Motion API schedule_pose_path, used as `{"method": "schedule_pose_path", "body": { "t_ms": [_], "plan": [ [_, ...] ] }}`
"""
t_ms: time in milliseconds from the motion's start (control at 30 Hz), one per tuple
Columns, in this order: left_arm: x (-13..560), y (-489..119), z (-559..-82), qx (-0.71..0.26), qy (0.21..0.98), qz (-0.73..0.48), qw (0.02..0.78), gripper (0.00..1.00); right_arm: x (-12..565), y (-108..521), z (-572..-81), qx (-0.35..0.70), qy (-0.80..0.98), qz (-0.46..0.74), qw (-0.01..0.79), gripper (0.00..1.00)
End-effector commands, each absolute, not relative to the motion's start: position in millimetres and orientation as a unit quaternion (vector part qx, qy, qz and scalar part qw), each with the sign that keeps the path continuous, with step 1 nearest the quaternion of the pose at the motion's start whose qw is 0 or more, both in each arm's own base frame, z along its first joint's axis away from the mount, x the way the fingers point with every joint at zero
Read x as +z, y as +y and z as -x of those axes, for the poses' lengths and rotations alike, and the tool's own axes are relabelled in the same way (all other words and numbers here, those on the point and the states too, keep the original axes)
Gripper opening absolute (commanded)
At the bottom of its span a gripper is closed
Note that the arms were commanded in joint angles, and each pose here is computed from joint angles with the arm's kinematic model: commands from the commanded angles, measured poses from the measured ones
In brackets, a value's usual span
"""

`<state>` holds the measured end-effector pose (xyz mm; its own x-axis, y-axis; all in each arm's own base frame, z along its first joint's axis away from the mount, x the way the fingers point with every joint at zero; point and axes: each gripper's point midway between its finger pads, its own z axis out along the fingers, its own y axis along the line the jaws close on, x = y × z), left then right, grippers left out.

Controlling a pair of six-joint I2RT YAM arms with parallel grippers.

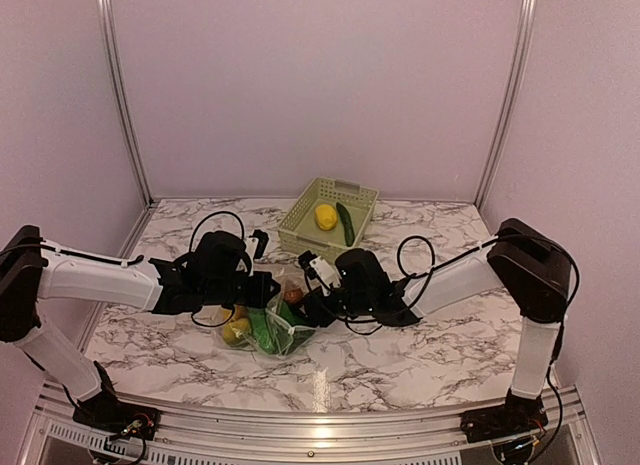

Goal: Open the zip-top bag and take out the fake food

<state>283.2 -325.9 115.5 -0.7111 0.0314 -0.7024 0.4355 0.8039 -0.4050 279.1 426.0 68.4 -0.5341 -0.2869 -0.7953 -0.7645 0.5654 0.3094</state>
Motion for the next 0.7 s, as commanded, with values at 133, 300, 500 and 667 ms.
{"method": "schedule_pose_path", "body": {
  "t_ms": [133, 300, 500, 667],
  "plan": [
    [119, -329, -284, -0.298, 0.875, -0.137, 0.355, 0.00, 87, 451, -317, 0.307, 0.787, 0.317, 0.431, 0.69],
    [118, -327, -284, -0.296, 0.876, -0.138, 0.354, 0.00, 75, 452, -332, 0.264, 0.794, 0.320, 0.443, 0.73],
    [113, -327, -283, -0.299, 0.879, -0.140, 0.345, 0.00, 45, 455, -340, 0.235, 0.802, 0.335, 0.434, 0.73],
    [108, -322, -281, -0.295, 0.882, -0.134, 0.343, 0.00, 48, 462, -337, 0.250, 0.798, 0.341, 0.429, 0.58]
  ]
}}
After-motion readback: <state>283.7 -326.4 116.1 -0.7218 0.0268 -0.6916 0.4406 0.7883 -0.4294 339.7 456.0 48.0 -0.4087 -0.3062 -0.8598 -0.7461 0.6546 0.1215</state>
